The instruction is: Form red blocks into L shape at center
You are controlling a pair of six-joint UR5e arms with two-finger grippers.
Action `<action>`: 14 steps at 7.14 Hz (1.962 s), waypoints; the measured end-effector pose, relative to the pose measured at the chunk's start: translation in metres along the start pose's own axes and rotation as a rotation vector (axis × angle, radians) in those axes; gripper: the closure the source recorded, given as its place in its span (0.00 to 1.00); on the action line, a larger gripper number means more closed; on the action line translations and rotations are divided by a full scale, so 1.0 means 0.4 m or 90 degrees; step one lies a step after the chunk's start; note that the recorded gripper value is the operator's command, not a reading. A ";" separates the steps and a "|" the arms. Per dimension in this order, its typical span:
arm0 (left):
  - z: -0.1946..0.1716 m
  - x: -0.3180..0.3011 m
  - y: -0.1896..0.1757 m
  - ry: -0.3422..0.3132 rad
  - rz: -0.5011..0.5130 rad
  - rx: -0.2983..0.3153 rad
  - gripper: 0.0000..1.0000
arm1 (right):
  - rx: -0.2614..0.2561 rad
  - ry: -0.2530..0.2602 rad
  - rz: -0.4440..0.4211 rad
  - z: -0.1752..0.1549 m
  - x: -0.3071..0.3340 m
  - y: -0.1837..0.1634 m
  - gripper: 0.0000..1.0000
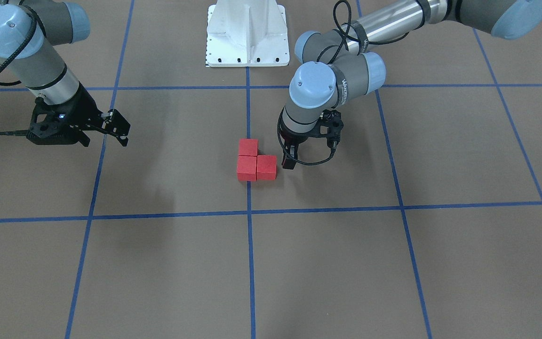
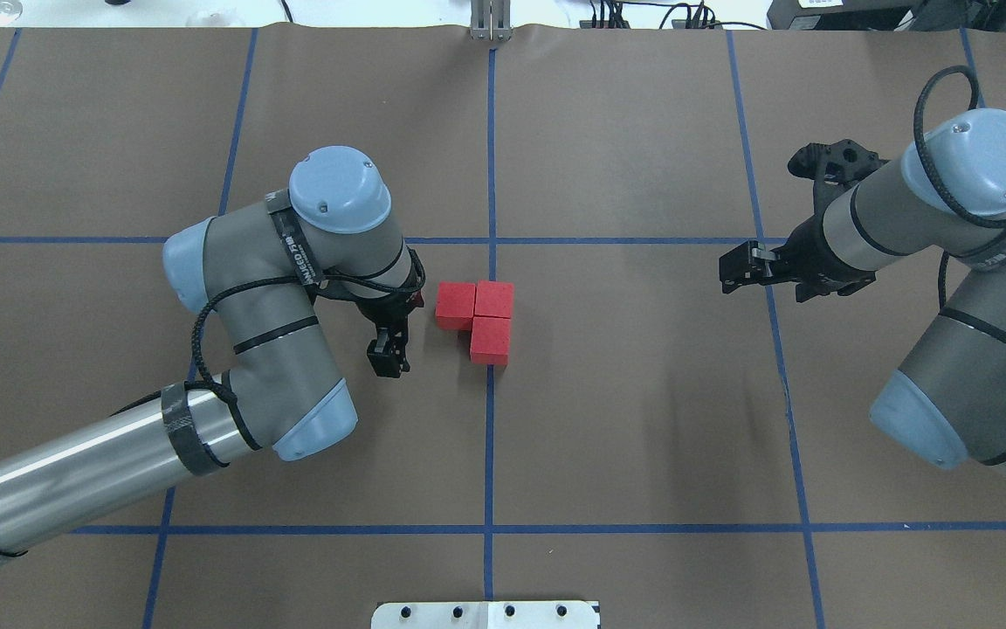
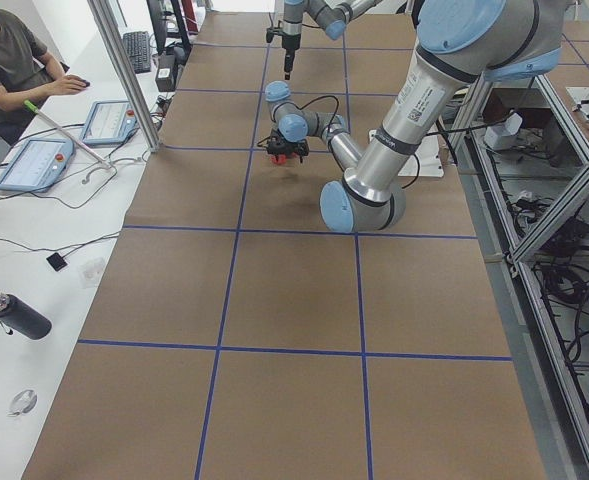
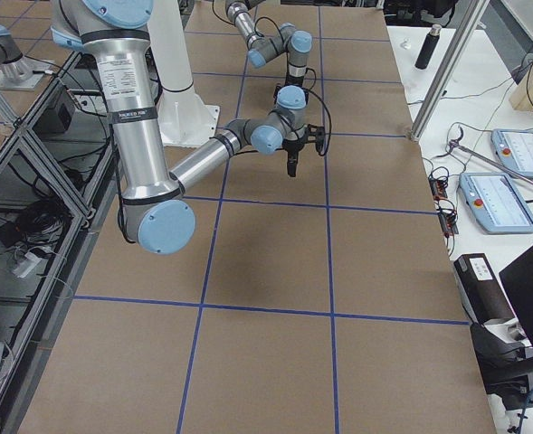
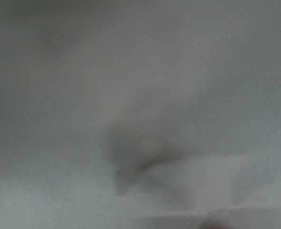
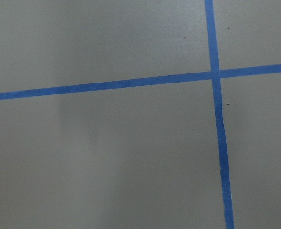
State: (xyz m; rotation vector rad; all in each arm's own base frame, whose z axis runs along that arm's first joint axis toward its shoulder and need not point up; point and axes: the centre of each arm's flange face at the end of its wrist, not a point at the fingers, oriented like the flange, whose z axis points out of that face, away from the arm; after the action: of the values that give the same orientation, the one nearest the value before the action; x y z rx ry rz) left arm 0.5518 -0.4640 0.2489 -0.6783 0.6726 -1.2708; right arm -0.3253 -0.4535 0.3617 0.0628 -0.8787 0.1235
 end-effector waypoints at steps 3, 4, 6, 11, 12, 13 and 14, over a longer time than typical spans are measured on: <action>-0.090 -0.166 -0.204 0.016 0.185 -0.005 0.00 | 0.011 0.000 0.008 -0.025 0.027 -0.028 0.00; -0.139 -0.225 -0.300 0.027 0.264 -0.001 0.00 | 0.018 0.003 0.015 -0.041 0.059 -0.046 0.00; -0.239 -0.291 -0.504 0.065 0.416 0.018 0.00 | 0.018 0.012 0.004 -0.083 0.174 -0.088 0.00; -0.422 -0.292 -1.178 0.066 0.784 0.072 0.00 | -0.009 0.023 -0.053 -0.185 0.648 -0.216 0.00; -0.439 -0.297 -1.312 0.061 0.836 0.089 0.00 | -0.014 0.021 -0.058 -0.198 0.765 -0.241 0.00; -0.453 -0.307 -1.418 0.054 0.880 0.105 0.00 | -0.015 0.017 -0.058 -0.211 0.859 -0.255 0.00; -0.458 -0.316 -1.489 0.046 0.909 0.116 0.00 | -0.014 0.016 -0.054 -0.228 0.918 -0.263 0.00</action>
State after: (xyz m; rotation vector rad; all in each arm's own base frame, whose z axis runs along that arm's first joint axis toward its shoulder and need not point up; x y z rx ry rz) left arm 0.0233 -0.4521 0.6021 0.0944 0.8266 -0.0122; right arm -0.0097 -0.5182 0.5863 0.0772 -0.8509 0.0355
